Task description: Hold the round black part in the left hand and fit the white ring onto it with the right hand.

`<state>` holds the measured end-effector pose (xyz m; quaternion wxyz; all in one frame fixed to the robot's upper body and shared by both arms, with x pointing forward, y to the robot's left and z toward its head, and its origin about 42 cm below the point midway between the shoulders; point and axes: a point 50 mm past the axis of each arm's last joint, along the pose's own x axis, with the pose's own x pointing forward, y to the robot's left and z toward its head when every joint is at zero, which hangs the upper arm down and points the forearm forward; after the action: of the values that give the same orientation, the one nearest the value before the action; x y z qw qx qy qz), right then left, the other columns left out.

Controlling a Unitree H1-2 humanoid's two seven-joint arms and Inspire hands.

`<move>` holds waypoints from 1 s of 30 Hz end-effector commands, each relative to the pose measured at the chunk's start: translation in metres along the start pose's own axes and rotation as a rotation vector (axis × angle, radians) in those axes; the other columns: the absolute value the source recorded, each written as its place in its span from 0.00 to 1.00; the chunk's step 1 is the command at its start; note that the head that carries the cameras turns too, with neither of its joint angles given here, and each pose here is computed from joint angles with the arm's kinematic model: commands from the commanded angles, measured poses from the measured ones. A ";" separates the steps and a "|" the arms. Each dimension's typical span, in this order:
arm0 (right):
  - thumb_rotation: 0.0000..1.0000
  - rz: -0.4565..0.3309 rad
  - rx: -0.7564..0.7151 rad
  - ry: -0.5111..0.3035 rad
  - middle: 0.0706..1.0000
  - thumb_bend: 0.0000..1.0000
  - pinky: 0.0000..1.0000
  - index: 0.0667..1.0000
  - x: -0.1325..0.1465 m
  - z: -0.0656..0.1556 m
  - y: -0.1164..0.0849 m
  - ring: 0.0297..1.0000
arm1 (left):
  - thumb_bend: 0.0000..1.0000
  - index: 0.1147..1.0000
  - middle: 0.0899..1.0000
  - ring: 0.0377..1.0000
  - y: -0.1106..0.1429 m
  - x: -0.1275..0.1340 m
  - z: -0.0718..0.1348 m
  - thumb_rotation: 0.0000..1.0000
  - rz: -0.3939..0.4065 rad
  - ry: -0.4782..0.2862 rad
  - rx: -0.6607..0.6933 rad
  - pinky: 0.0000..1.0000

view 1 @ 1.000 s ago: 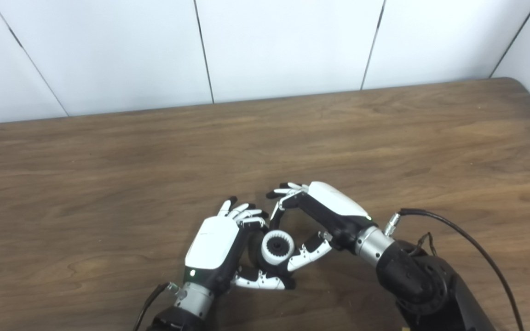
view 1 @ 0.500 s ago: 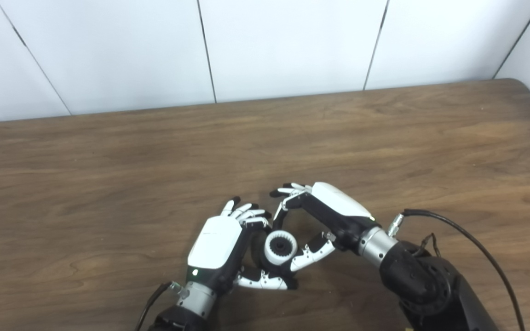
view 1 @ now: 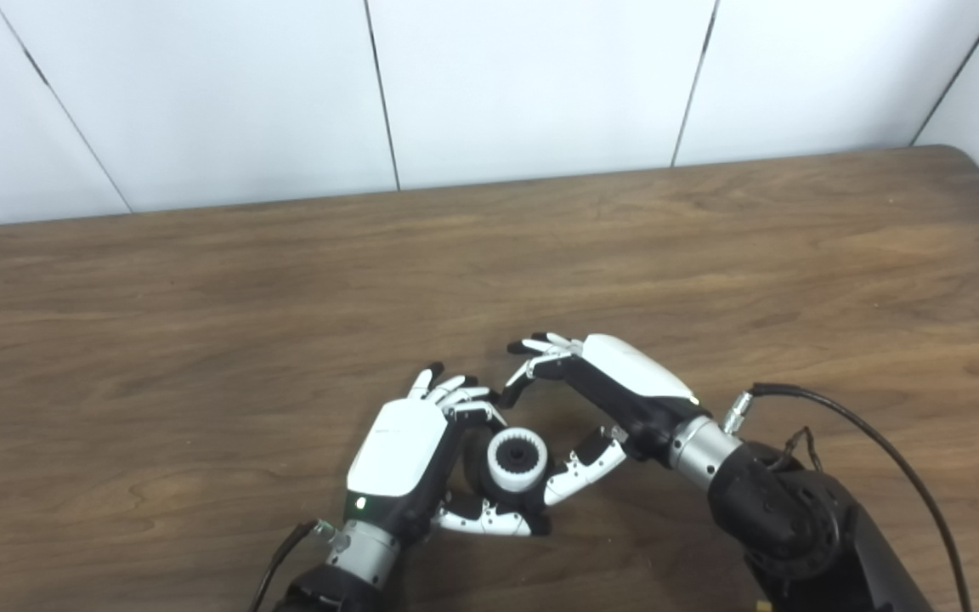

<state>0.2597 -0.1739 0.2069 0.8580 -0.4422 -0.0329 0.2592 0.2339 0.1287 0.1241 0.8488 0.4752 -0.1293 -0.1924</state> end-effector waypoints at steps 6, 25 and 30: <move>0.20 -0.068 -0.050 -0.025 0.90 1.00 1.00 0.66 -0.009 0.004 -0.021 0.97 | 0.52 0.42 0.77 0.88 0.002 0.002 0.000 0.06 -0.003 -0.004 0.007 1.00; 0.23 -0.147 -0.034 0.017 0.89 1.00 0.98 0.67 -0.029 -0.005 -0.045 0.95 | 0.92 0.66 0.80 0.88 0.011 0.003 -0.005 0.26 -0.022 0.065 -0.082 0.99; 0.24 -0.154 -0.029 0.022 0.89 1.00 0.98 0.67 -0.029 -0.007 -0.045 0.94 | 1.00 0.77 0.82 0.89 0.015 0.005 -0.006 0.31 -0.012 0.084 -0.103 0.99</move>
<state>0.2569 -0.2139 0.2310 0.8674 -0.4541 -0.0336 0.2008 0.2398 0.1335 0.1302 0.8726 0.4381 -0.0901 -0.1961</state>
